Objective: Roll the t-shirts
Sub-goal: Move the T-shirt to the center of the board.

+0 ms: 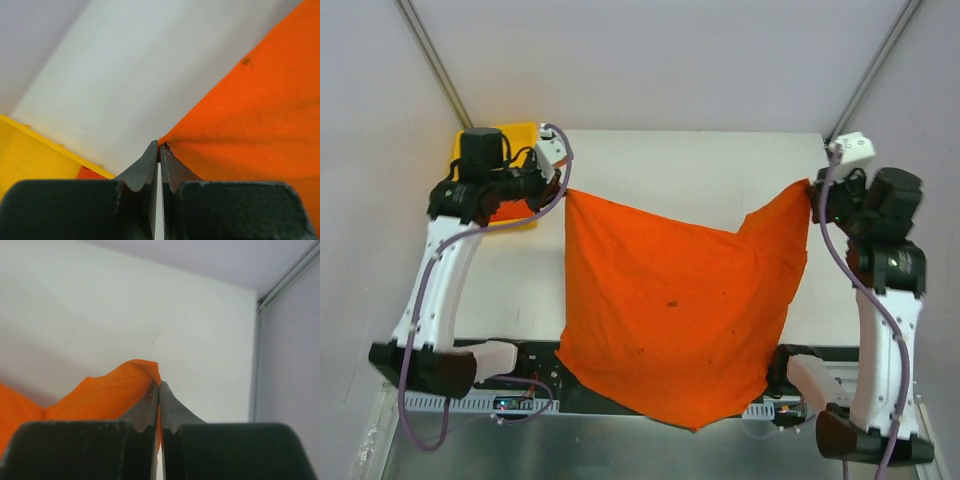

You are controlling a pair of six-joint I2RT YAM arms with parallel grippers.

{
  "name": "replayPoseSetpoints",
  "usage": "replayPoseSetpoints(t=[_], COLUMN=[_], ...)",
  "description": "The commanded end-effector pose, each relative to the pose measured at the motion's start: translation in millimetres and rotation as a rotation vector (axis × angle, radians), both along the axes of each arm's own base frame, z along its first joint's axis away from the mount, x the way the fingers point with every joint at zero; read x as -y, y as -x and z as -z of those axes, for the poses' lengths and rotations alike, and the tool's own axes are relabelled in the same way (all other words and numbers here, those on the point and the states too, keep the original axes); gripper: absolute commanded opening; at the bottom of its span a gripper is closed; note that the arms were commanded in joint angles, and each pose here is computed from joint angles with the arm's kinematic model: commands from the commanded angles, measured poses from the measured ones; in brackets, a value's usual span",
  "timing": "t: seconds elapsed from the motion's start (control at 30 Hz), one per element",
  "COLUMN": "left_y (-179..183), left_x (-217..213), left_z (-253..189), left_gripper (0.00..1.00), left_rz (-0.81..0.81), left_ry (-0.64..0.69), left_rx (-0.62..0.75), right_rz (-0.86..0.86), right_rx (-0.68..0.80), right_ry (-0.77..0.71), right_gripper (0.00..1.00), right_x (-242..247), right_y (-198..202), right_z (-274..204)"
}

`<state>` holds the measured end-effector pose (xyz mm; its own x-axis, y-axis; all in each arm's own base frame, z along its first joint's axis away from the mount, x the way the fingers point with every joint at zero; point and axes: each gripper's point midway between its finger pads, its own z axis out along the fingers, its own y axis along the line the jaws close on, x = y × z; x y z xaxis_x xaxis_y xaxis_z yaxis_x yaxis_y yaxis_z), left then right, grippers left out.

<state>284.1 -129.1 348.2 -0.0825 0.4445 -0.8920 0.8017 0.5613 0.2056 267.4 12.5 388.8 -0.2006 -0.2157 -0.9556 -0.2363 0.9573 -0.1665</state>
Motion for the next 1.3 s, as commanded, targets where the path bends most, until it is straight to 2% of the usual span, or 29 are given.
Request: replayPoseSetpoints(t=[0.0,0.07,0.1,0.17,0.23,0.27,0.3,0.33,0.43,0.5,0.57,0.9,0.97,1.03,1.07,1.27], left_y=[-39,-63,-81,-111,-135,-150,-162,-169,-189,-203,-213,-249,-252,-252,-251,-242], left_x=[9,3,1,-9,-14,-17,-23,-23,-26,-30,-33,-36,-34,-30,-28,-19], left_z=[60,76,102,109,140,138,160,167,184,191,192,187,191,193,196,200], left_gripper=[0.00,0.00,0.00,0.00,0.00,0.00,0.00,0.00,0.00,0.00,0.00,0.00,0.00,0.00,0.00,0.00], left_rz=[0.064,0.020,-0.006,-0.089,-0.135,-0.159,-0.198,-0.210,-0.251,-0.295,-0.324,-0.350,-0.337,-0.325,-0.317,-0.246], left_ry=[-0.049,-0.103,-0.129,-0.178,-0.215,-0.227,-0.258,-0.267,-0.282,-0.292,-0.301,-0.332,-0.327,-0.327,-0.331,-0.363], left_rx=[-0.115,-0.142,-0.215,-0.231,-0.308,-0.294,-0.340,-0.353,-0.384,-0.393,-0.386,-0.311,-0.316,-0.318,-0.320,-0.308], right_rz=[0.013,0.008,0.024,0.035,0.051,0.059,0.081,0.081,0.105,0.126,0.123,0.182,0.156,0.140,0.124,0.038], right_rx=[-0.064,-0.145,-0.138,-0.174,-0.196,-0.237,-0.259,-0.249,-0.343,-0.336,-0.279,-0.161,-0.224,-0.242,-0.304,-0.399], right_ry=[0.036,0.061,0.067,0.059,0.077,0.089,0.114,0.117,0.167,0.170,0.167,0.353,0.383,0.395,0.411,0.429], right_gripper=[0.01,0.01,0.01,0.01,0.01,0.01,0.01,0.01,0.01,0.01,0.01,0.01,0.01,0.01,0.01,0.01], right_x=[-7,-12,-14,-16,-17,-17,-14,-15,-11,-11,-19,-5,-5,-4,-3,-3], right_y=[-52,-81,-94,-129,-153,-175,-185,-199,-230,-254,-271,-331,-334,-336,-331,-306], right_z=[49,79,82,108,121,145,157,154,202,206,186,167,186,183,199,213])
